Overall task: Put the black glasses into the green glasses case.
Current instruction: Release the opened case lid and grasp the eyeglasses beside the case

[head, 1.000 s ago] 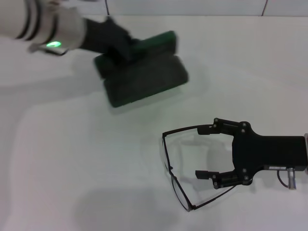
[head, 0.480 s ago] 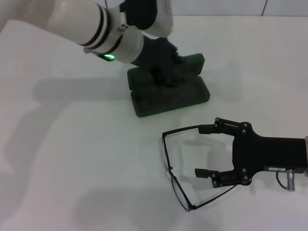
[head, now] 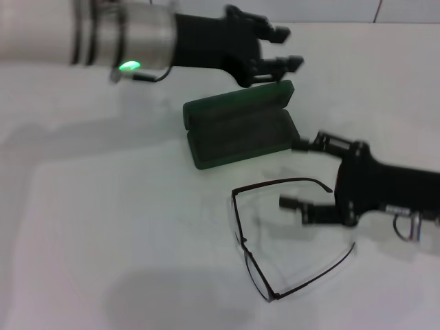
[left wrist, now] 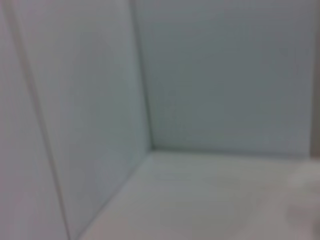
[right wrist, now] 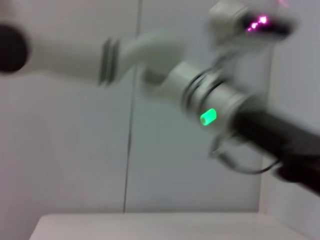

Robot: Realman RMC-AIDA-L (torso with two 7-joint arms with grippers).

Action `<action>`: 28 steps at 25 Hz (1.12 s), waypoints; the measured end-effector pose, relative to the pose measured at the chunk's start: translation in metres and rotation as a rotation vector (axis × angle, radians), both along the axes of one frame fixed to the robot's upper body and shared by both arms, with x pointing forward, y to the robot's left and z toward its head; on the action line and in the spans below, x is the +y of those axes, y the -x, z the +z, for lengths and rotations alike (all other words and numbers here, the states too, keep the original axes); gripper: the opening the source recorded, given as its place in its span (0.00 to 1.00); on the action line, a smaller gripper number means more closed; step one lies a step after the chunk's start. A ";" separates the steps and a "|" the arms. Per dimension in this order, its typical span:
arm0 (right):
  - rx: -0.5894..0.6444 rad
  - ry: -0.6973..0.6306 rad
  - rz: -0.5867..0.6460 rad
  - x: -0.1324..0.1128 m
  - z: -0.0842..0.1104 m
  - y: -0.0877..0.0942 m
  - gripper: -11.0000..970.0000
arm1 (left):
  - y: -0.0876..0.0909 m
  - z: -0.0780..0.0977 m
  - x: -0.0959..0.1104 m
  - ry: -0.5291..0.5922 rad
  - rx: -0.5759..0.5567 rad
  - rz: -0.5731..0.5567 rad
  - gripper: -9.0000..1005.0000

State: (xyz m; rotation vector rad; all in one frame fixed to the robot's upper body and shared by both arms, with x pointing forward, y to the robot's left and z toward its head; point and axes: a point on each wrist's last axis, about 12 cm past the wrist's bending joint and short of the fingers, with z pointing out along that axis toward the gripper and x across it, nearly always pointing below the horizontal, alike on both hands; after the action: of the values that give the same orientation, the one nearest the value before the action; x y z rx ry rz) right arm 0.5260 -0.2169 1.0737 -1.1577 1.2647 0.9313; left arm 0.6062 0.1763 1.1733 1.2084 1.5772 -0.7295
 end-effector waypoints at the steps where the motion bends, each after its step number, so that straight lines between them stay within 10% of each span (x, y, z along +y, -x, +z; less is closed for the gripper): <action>1: -0.004 -0.012 -0.005 0.001 0.003 -0.003 0.91 | 0.011 -0.014 0.025 0.130 0.038 0.073 0.48; 11: -0.025 0.134 0.199 0.032 0.040 -0.025 0.91 | 0.063 -0.070 0.111 0.439 0.166 0.368 0.50; 20: -0.298 0.607 0.478 0.064 0.087 -0.036 0.91 | 0.082 -0.090 0.118 0.475 0.187 0.385 0.81; 28: -0.498 0.813 0.541 0.093 0.115 -0.048 0.90 | 0.088 -0.100 0.115 0.492 0.222 0.392 0.81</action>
State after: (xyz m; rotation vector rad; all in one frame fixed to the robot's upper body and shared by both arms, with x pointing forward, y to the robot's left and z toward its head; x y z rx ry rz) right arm 0.5739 -0.1237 1.1891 -2.2873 0.9267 0.4160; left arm 0.5181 0.2918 1.0735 0.4557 1.6201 -0.9400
